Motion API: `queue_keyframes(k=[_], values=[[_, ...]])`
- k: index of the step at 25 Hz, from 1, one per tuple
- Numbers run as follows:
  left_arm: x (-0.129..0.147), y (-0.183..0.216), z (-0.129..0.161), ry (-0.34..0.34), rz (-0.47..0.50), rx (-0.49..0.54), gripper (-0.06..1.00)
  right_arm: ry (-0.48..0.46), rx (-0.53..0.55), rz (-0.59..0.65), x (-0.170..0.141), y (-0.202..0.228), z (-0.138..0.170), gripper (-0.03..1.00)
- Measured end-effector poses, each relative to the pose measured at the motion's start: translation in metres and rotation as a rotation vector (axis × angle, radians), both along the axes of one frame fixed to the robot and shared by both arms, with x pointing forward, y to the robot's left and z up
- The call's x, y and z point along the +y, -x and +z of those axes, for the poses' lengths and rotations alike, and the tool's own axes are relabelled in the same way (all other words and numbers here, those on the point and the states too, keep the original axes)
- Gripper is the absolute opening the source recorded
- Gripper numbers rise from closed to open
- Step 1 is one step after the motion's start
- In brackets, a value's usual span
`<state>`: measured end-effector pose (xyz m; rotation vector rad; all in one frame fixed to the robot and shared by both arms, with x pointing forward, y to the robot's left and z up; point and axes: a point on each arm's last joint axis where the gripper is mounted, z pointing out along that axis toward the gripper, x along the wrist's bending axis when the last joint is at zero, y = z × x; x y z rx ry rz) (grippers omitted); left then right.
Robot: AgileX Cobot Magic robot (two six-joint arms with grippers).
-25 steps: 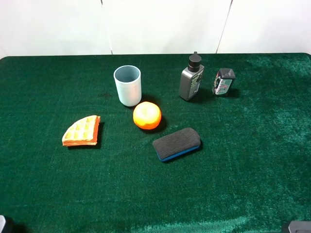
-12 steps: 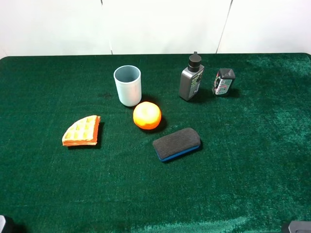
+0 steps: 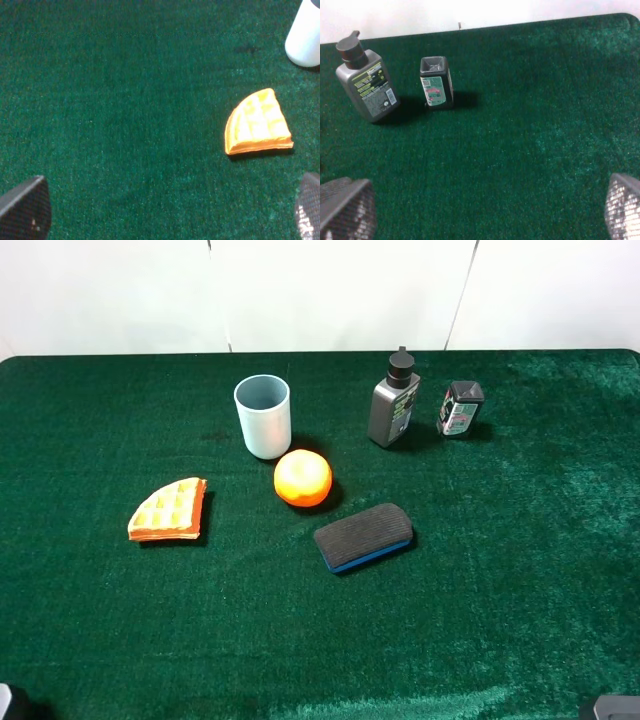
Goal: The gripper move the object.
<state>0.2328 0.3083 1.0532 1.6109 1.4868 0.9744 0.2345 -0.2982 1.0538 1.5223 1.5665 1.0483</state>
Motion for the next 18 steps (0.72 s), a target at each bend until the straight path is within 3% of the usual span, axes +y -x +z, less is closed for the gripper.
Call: queue_keyframes(k=[18], values=[[0.0000, 0.0000, 0.0000, 0.000, 0.000, 0.000, 0.99, 0.000, 0.000, 0.000, 0.0000, 0.0000, 0.0000, 0.70]])
